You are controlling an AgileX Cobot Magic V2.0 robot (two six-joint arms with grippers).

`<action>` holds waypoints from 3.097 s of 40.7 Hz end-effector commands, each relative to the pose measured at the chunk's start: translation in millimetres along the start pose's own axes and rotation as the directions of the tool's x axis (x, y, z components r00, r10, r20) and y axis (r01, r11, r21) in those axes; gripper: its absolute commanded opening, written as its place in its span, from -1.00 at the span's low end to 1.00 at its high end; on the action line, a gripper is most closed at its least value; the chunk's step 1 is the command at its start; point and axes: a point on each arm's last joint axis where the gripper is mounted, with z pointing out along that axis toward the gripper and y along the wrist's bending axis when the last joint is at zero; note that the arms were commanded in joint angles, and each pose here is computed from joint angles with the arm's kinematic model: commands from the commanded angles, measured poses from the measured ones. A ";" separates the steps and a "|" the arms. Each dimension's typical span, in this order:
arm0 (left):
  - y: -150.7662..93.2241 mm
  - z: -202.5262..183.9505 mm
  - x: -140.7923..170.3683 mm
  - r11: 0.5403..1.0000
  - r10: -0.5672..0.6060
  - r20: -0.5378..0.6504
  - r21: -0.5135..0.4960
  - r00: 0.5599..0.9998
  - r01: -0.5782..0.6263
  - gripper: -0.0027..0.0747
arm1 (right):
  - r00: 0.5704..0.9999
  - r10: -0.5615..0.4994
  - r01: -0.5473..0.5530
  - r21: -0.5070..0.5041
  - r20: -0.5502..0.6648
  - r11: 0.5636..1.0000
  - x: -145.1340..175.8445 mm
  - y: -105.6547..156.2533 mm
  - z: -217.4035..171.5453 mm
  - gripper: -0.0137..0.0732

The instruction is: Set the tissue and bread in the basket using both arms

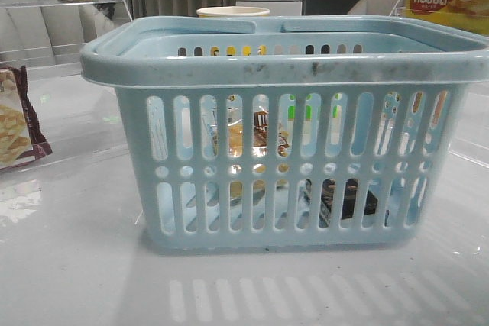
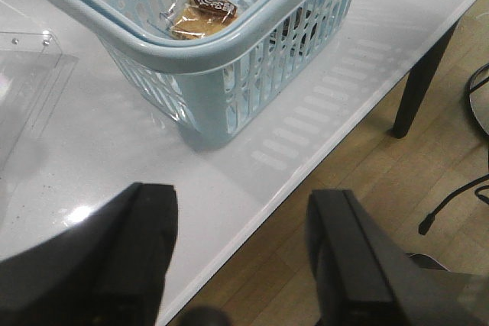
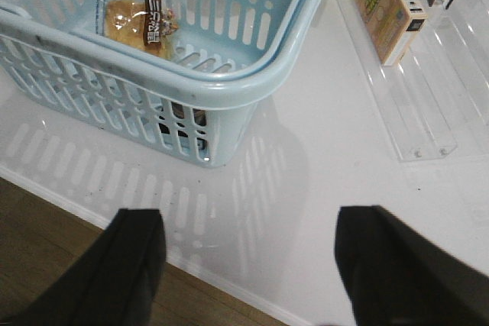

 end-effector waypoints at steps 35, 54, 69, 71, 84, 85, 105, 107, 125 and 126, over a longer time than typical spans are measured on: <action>1.5 -5.3 -14.3 1.000 -0.020 0.116 -0.012 0.993 0.021 -0.70 | 0.997 -0.016 0.015 0.013 0.080 1.000 -11.6 -1.4 -4.3 -0.56; 1.5 -5.3 -14.3 1.000 -0.020 0.116 -0.012 0.993 0.021 -0.70 | 0.997 -0.016 0.015 0.013 0.080 1.000 -11.6 -1.4 -4.3 -0.56; 10.7 -24.1 9.7 0.966 -0.037 0.261 -0.238 0.965 0.102 -0.70 | 0.997 -0.016 0.015 0.013 0.078 1.000 -11.5 -1.5 -4.2 -0.56; 12.9 -26.1 13.5 0.946 -0.032 0.327 -0.296 0.945 0.135 -0.70 | 0.997 -0.016 0.015 0.013 0.078 1.000 -11.5 -1.5 -4.2 -0.56; 12.8 -14.3 67.9 0.793 0.051 0.556 -0.527 0.829 0.305 -0.70 | 0.997 -0.016 0.015 0.013 0.078 1.000 -11.5 -1.5 -4.2 -0.56; 12.5 -12.3 72.1 0.785 0.049 0.554 -0.536 0.831 0.311 -0.70 | 0.997 -0.016 0.015 0.013 0.078 1.000 -11.5 -1.5 -4.2 -0.56; 16.7 18.6 115.3 0.712 -0.059 0.568 -0.552 0.821 0.433 -0.70 | 0.997 -0.016 0.015 0.013 0.078 1.000 -11.5 -1.5 -4.2 -0.56; 17.3 20.8 117.7 0.708 -0.061 0.561 -0.558 0.825 0.432 -0.70 | 0.997 -0.016 0.015 0.013 0.078 1.000 -11.5 -1.5 -4.2 -0.56; 21.6 35.5 130.9 0.697 0.019 0.641 -0.558 0.767 0.450 -0.70 | 0.997 -0.016 0.015 0.013 0.078 1.000 -11.5 -1.5 -4.2 -0.56; 21.6 35.5 130.9 0.697 0.019 0.641 -0.558 0.767 0.450 -0.70 | 0.997 -0.016 0.015 0.013 0.078 1.000 -11.5 -1.5 -4.2 -0.56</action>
